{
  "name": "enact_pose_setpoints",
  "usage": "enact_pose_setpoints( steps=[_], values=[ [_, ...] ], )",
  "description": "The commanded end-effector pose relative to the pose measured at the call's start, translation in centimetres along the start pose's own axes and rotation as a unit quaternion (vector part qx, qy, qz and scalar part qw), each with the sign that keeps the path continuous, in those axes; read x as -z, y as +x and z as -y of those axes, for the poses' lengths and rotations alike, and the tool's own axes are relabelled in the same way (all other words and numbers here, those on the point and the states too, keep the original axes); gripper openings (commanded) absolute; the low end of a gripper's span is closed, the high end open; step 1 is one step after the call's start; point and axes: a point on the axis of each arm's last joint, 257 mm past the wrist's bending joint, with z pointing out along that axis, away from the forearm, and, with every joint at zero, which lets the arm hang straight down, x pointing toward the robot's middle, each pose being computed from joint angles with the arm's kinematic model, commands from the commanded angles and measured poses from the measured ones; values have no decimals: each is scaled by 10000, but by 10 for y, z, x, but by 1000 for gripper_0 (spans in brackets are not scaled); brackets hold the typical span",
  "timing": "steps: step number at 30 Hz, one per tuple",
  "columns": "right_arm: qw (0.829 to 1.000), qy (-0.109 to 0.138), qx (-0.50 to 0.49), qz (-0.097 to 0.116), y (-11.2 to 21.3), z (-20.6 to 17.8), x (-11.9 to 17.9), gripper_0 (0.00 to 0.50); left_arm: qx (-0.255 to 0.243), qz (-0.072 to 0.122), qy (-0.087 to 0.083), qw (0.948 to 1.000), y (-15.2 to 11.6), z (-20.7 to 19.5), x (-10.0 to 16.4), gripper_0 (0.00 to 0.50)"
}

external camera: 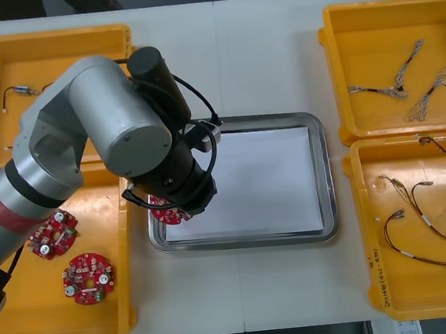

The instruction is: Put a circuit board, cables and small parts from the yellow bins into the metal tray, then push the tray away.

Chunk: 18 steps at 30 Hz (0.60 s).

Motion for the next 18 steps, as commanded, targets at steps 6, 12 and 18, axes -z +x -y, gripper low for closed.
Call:
enact_pose_setpoints(
  steps=[6, 12, 18],
  values=[
    [9994, 168, 306, 28, -7, 2, 9, 0, 251, 167, 69, 9995, -23, 24, -22, 0],
    [9994, 179, 281, 9, -5, 3, 8, 0, 170, 153, -69, 9997, -21, 18, -34, 1],
    [9994, 244, 265, 5, -5, 6, 8, 0, 202, 101, 3, 9997, -19, 22, -35, 44]
  ],
)
